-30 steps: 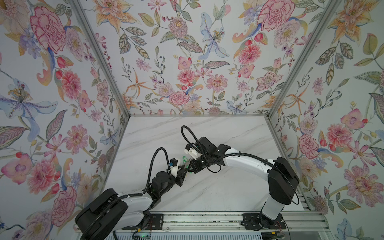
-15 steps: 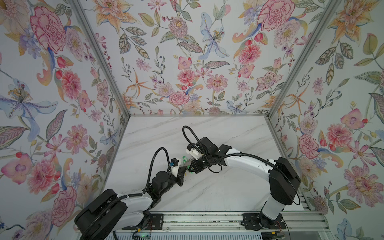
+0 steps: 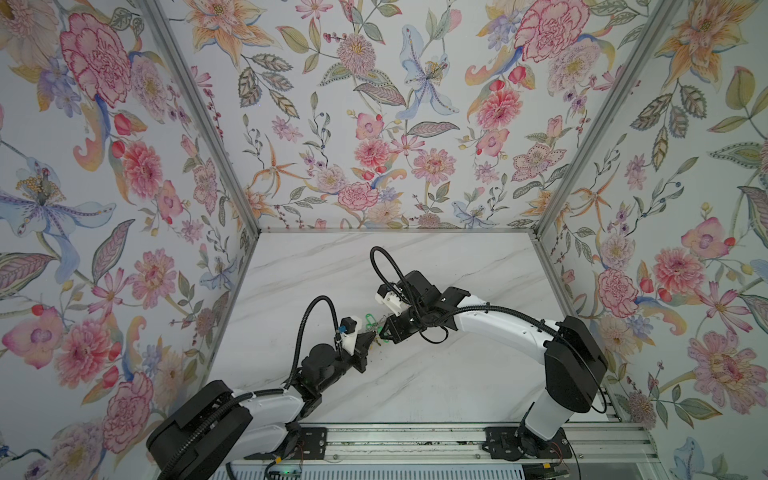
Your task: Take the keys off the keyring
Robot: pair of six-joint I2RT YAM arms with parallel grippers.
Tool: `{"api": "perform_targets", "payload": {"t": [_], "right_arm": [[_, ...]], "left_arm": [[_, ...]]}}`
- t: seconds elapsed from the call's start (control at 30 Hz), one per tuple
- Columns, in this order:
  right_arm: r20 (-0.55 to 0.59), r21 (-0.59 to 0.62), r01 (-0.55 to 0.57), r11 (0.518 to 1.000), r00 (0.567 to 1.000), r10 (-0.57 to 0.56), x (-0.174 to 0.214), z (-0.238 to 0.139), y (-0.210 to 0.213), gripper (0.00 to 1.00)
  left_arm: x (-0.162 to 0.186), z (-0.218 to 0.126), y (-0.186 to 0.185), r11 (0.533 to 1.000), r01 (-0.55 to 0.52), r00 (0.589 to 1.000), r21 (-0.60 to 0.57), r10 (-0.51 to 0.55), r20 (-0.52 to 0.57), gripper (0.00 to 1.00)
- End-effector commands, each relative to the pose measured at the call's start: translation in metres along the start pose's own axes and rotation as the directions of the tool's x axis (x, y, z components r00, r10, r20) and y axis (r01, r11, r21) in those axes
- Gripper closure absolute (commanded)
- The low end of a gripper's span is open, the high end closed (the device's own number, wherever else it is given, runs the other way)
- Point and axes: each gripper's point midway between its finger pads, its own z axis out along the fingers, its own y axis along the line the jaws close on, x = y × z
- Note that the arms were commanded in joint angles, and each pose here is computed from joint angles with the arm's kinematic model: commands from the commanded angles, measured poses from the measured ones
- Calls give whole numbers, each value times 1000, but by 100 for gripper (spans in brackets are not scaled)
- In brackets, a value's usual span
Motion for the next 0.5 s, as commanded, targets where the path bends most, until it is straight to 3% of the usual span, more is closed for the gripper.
{"api": "perform_targets", "payload": {"t": [0.0,0.47], "right_arm": [[54,-13,17,1000,998,-16,-8,-20,6,100],[78,36,-29,999,997,26,-5,-30,-15,100]], "left_arm": [[19,-5,10,999,-14,999,-44,11,-52,100],[18,-8,11,999,-7,999,-51,5,-39,100]]}}
